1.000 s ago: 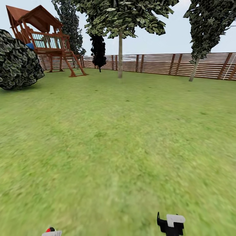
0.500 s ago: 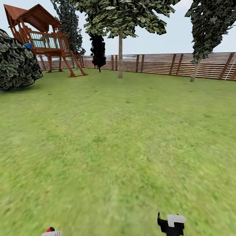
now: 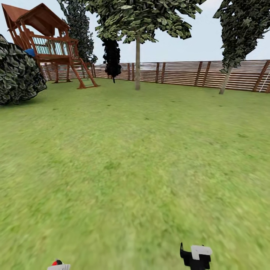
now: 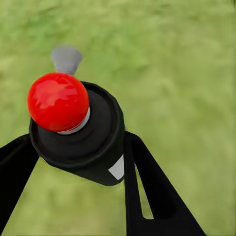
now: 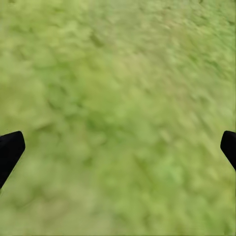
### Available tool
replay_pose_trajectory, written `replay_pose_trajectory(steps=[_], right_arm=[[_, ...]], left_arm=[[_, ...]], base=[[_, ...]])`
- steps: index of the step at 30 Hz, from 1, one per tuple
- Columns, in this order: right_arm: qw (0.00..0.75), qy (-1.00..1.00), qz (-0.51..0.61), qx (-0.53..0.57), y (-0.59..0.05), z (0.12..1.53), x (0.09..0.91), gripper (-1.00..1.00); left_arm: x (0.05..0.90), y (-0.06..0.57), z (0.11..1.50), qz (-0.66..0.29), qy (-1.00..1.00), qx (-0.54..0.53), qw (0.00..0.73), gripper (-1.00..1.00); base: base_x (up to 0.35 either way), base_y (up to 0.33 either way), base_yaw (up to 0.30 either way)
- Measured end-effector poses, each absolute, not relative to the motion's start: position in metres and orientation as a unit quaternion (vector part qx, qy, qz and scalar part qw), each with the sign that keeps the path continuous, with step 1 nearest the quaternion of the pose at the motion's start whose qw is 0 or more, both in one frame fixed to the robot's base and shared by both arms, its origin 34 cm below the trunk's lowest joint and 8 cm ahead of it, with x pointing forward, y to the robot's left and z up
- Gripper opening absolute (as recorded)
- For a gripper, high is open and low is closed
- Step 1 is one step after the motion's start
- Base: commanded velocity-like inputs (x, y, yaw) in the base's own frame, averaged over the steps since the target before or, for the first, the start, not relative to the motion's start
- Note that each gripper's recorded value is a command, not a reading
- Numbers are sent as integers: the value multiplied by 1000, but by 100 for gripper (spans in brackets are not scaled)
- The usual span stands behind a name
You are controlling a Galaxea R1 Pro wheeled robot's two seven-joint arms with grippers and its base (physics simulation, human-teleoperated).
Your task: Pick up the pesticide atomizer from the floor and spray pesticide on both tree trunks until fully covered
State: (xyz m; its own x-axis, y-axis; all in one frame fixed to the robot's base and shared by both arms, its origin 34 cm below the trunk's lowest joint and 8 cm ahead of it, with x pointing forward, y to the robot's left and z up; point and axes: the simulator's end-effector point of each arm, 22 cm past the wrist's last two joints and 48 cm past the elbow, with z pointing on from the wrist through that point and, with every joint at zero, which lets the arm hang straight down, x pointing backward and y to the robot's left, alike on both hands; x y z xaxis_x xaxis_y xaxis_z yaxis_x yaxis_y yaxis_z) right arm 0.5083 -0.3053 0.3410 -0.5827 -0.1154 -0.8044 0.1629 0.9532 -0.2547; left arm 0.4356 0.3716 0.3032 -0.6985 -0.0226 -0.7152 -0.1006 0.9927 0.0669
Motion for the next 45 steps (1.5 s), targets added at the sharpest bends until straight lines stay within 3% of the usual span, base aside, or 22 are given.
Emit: replay_pose_trajectory(steps=[45], right_arm=[[457,876,-152,14,-305,341,508,100]], left_arm=[[436,374,304,53,920,-34,387,-100]], base=[[338,0,0]])
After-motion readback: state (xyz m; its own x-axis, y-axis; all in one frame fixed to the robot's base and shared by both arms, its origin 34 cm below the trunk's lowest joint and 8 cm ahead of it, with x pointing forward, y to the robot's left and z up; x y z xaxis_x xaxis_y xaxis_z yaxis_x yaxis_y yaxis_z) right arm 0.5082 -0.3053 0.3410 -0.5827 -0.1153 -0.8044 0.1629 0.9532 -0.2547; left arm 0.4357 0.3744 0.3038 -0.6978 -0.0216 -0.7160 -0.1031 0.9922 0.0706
